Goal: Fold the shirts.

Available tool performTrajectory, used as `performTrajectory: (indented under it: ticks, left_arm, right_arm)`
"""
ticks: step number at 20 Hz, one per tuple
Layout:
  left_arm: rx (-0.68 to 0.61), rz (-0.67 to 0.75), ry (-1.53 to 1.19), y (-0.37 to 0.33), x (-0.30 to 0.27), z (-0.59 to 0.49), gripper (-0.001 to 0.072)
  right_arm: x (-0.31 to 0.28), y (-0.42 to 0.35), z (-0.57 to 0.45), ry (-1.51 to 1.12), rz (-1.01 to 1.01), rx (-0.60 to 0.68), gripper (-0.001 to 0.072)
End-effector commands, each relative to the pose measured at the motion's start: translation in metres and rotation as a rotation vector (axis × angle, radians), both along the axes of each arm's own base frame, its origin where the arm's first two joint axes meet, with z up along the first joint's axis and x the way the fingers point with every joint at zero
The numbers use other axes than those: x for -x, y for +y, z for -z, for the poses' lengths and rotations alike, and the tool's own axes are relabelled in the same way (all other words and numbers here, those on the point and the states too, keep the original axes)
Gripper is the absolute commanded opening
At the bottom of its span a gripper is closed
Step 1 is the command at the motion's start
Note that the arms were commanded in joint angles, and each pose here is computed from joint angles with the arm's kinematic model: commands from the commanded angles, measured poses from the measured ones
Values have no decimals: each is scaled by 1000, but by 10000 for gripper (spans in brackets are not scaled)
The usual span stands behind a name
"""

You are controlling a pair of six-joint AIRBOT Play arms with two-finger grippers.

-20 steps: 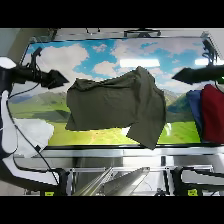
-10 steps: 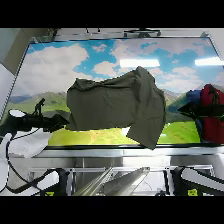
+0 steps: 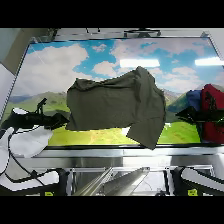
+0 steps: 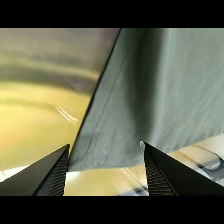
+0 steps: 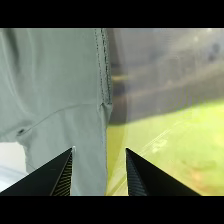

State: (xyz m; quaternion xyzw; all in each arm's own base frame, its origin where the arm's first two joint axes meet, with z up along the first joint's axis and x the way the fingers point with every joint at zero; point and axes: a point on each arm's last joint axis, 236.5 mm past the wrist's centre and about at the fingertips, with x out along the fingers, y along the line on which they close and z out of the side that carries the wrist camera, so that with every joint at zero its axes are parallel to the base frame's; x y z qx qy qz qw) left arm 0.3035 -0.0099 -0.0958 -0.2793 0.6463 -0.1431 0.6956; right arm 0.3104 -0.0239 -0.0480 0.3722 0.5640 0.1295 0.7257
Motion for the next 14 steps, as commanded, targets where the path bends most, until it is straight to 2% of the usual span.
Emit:
performTrajectory:
  ticks: [1, 6, 8, 9, 10, 12, 13, 14]
  left_arm:
    - [21, 17, 16, 0, -4, 3, 485]
    - [85, 36, 103, -11, 11, 29, 485]
    - [177, 66, 71, -31, 7, 23, 484]
    - [221, 80, 55, -40, 5, 18, 407]
    - [241, 106, 44, -46, 5, 15, 253]
    - [237, 141, 52, -52, 10, 16, 61]
    - [239, 139, 51, -52, 9, 16, 8]
    - [240, 138, 50, -52, 9, 15, 8]
  right_arm:
    - [1, 0, 0, -2, -5, 1, 367]
    - [1, 1, 0, -1, -7, -1, 367]
    - [2, 2, -1, 2, -12, -8, 367]
    - [3, 3, -1, 4, -16, -12, 367]
    - [4, 4, -1, 6, -19, -14, 367]
    - [5, 5, -1, 8, -21, -18, 367]
    - [5, 5, 0, 13, -21, -21, 367]
    - [6, 5, 1, 22, -23, -27, 367]
